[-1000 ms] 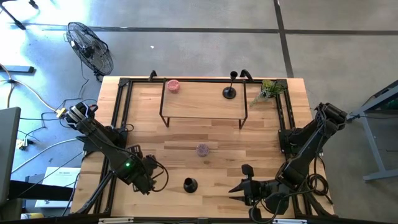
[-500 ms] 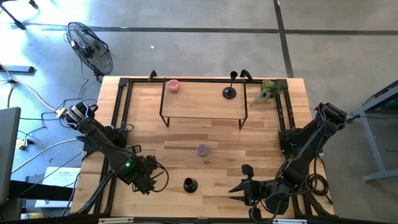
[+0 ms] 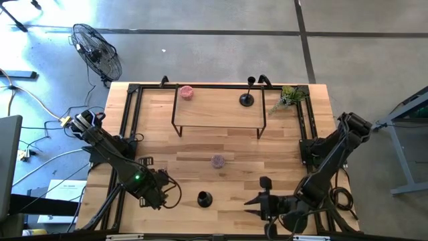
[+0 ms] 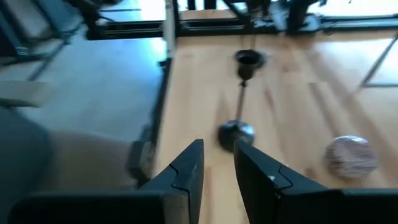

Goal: Pick & Place candle stick holders
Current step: Put the left black candle holder on the shelf

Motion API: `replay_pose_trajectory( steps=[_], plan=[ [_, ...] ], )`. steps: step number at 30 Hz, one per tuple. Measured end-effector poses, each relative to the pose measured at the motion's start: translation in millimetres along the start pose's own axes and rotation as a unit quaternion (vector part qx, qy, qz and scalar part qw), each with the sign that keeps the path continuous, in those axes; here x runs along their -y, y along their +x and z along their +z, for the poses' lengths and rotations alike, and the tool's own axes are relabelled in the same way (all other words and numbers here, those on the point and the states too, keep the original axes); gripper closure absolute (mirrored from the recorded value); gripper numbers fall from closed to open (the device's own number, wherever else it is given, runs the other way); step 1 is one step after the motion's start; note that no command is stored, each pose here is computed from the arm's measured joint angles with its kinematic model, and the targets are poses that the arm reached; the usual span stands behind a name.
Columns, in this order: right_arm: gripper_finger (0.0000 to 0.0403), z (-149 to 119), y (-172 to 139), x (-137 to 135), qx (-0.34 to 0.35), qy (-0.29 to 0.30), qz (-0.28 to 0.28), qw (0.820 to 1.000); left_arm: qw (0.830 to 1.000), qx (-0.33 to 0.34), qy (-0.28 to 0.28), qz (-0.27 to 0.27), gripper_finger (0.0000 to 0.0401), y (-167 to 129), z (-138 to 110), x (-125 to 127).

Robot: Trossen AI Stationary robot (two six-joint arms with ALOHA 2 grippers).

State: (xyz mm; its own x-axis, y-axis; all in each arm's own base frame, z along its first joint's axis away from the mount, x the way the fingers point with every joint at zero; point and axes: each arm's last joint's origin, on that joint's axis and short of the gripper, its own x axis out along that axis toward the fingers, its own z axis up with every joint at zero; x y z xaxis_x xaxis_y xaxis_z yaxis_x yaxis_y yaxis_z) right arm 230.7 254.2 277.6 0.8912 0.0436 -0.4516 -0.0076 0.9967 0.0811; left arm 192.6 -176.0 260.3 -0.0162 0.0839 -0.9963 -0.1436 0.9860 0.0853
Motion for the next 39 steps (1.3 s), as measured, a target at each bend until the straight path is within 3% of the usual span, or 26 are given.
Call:
replay_pose_trajectory(
  steps=[4,9,15,22,28,34,39],
  plan=[
    [0.032,1,6,4,0.011,-0.017,-0.03,0.999,1.0,-0.011,0.0,-0.016,0.0298,-5,0,1],
    [0.032,9,12,8,0.029,-0.006,-0.031,0.999,0.999,0.024,-0.002,-0.034,0.0298,-25,5,4],
    [0.032,31,19,8,0.086,-0.042,0.029,0.995,0.999,0.052,-0.003,-0.007,0.0298,-52,4,-2],
    [0.032,60,22,12,0.188,-0.098,0.093,0.973,0.995,0.096,0.012,-0.01,0.0298,-79,5,-6],
    [0.0314,76,33,29,0.216,-0.066,0.136,0.965,0.988,0.147,0.039,-0.013,0.0298,-106,6,-11],
    [0.027,85,42,43,0.219,-0.049,0.217,0.95,0.981,0.188,0.053,-0.021,0.0298,-127,6,-14],
    [0.0244,90,44,49,0.238,-0.062,0.198,0.949,0.973,0.217,0.084,-0.013,0.0298,-137,6,-17]
  ],
)
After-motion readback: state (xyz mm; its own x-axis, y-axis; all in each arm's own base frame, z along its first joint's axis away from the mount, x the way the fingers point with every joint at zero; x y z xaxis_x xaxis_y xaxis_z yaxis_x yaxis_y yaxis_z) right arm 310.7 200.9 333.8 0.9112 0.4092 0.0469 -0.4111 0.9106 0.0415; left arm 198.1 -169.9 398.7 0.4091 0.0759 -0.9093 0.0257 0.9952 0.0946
